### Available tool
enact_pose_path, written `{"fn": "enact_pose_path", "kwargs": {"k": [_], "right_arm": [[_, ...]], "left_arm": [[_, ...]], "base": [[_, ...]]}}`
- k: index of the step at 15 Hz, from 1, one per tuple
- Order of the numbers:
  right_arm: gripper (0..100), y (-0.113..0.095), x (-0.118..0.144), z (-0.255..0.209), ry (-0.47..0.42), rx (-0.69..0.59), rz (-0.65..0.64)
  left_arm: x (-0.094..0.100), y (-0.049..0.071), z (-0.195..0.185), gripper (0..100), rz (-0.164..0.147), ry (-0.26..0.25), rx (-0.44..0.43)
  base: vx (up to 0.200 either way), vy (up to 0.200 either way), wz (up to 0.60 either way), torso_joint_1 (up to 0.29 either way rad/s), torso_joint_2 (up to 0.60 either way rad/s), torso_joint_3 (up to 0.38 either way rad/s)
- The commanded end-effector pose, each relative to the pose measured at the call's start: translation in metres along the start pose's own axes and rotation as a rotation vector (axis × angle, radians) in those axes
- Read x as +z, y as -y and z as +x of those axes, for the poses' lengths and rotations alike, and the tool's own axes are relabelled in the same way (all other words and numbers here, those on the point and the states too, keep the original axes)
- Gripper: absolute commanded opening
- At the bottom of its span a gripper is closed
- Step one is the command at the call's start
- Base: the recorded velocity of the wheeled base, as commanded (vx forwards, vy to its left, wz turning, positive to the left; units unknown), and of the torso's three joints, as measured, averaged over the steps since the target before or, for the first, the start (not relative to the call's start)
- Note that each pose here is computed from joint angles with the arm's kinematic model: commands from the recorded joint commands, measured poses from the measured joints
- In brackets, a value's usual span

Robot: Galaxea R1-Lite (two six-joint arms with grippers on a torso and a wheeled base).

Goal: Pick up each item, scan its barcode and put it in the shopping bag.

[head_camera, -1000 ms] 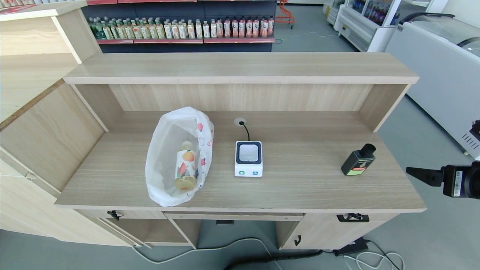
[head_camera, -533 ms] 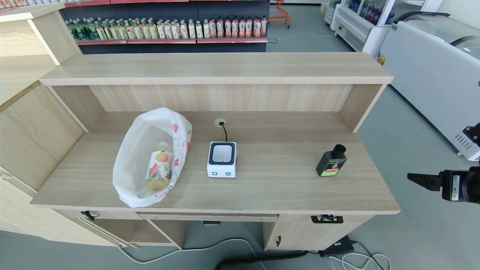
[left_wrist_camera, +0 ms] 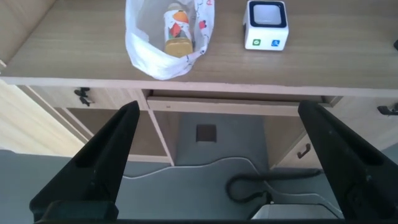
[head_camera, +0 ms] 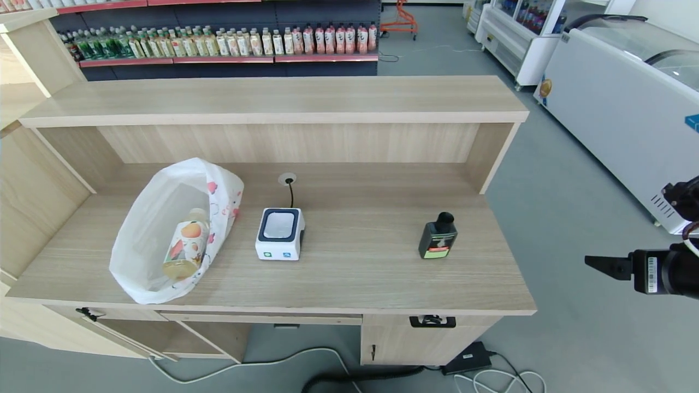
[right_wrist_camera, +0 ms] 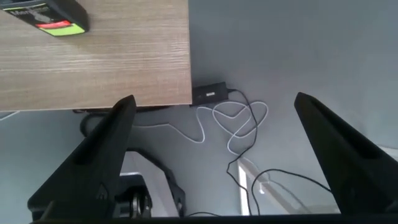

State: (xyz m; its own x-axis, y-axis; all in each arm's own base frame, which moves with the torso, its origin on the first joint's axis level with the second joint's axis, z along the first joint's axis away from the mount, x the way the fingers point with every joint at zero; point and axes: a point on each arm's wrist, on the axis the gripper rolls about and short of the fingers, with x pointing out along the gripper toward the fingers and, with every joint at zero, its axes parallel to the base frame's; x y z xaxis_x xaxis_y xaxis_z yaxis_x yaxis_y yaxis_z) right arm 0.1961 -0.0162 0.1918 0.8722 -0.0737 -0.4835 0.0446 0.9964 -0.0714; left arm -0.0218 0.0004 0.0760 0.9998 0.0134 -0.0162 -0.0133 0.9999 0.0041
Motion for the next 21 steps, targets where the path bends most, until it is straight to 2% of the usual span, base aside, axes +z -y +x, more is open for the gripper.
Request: {"fn": "enact_pose_path", "kwargs": {"k": [1, 5, 8, 10, 12, 17, 21], "right_arm": [[100, -0.003, -0.001, 0.008, -0.025, 0.034, -0.010], [100, -0.005, 0.009, 0.048, -0.079, 0.149, -0.186], [100, -0.021, 0.022, 0.081, -0.088, 0.259, -0.255], [100, -0.034, 0.027, 0.094, -0.134, 0.307, -0.296], [100, -0.035, 0.028, 0.102, -0.153, 0.361, -0.354], [100, -0.043, 0.020, 0.118, -0.134, 0.481, -0.518], [100, -0.071, 0.026, 0.130, -0.102, 0.547, -0.579]], "left_arm": [[0.000, 0.000, -0.001, 100, -0.004, 0.015, 0.003], [0.000, 0.000, -0.001, 100, -0.003, 0.015, 0.004], [0.000, 0.000, -0.001, 100, -0.003, 0.015, 0.004], [0.000, 0.000, -0.001, 100, -0.003, 0.015, 0.004], [0.000, 0.000, -0.001, 100, -0.003, 0.015, 0.004], [0.000, 0.000, -0.001, 100, -0.003, 0.015, 0.004], [0.000, 0.000, -0.001, 100, -0.003, 0.015, 0.004]], "base": [[0.000, 0.000, 0.00, 0.000, 0.00, 0.000], [0.000, 0.000, 0.00, 0.000, 0.00, 0.000], [0.000, 0.000, 0.00, 0.000, 0.00, 0.000], [0.000, 0.000, 0.00, 0.000, 0.00, 0.000], [0.000, 0.000, 0.00, 0.000, 0.00, 0.000], [0.000, 0.000, 0.00, 0.000, 0.00, 0.000], [0.000, 0.000, 0.00, 0.000, 0.00, 0.000]]}}
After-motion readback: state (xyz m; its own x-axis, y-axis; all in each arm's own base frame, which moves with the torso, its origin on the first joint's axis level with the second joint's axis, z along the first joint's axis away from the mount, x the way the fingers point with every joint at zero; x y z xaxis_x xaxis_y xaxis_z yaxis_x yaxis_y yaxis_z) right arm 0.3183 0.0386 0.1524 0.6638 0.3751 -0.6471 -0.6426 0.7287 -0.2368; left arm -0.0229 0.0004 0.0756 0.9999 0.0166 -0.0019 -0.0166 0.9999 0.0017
